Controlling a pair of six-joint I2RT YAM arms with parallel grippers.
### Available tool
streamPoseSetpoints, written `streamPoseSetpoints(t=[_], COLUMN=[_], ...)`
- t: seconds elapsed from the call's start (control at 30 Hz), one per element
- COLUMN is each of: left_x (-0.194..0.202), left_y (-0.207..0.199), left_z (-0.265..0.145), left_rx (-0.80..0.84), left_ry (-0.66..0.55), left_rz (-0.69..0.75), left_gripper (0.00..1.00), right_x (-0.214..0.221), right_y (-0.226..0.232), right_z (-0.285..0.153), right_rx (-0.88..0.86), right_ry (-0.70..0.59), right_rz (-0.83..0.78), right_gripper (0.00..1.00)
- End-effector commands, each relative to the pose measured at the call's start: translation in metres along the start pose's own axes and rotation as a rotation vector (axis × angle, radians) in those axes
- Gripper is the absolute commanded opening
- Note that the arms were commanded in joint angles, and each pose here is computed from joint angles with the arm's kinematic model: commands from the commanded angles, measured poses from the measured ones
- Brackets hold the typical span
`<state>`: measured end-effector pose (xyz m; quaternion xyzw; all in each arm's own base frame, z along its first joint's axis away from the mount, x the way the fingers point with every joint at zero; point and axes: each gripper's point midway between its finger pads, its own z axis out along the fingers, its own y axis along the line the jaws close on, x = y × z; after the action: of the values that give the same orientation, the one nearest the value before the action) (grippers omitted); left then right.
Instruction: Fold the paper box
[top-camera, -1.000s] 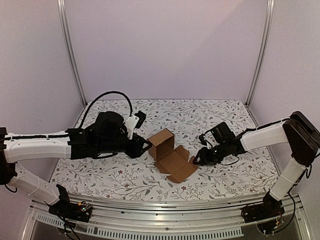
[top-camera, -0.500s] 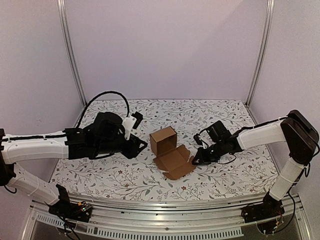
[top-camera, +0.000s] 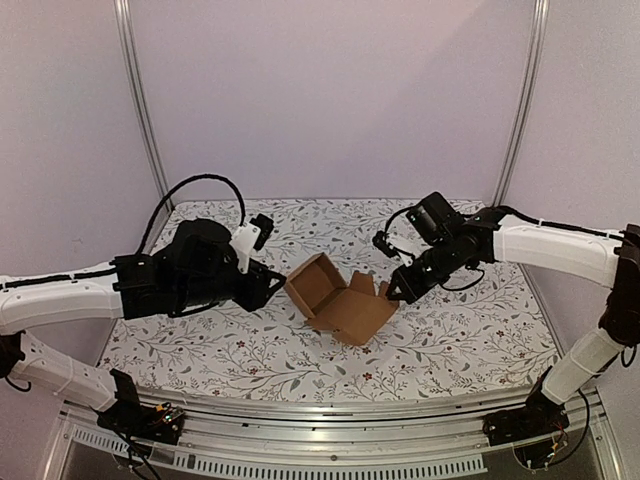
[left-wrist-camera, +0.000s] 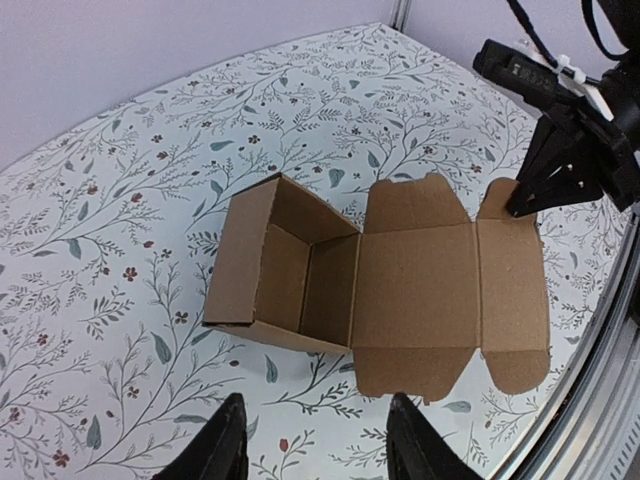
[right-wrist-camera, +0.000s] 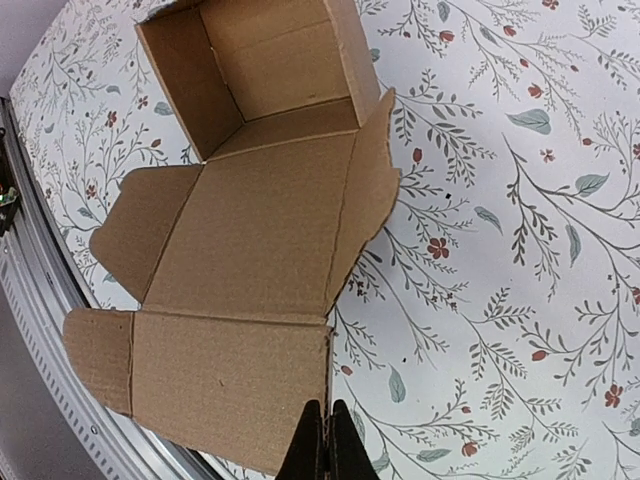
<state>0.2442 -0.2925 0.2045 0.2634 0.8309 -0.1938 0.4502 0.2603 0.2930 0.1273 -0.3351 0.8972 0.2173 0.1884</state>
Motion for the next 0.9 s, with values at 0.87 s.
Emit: streamPoseSetpoints(t=[0.87], left_x=[-0.017], left_y=[-0.072], left_z=[0.063], left_rx=[0.291], left_ry=[0.037], left_rz=[0.007], left_gripper=[0.46], right_x=[0.022], right_y=[0.022], right_z=[-0.124], right_rx=[0.371], right_ry=[0.585], right_rz=[-0.968], right_gripper=[0.00])
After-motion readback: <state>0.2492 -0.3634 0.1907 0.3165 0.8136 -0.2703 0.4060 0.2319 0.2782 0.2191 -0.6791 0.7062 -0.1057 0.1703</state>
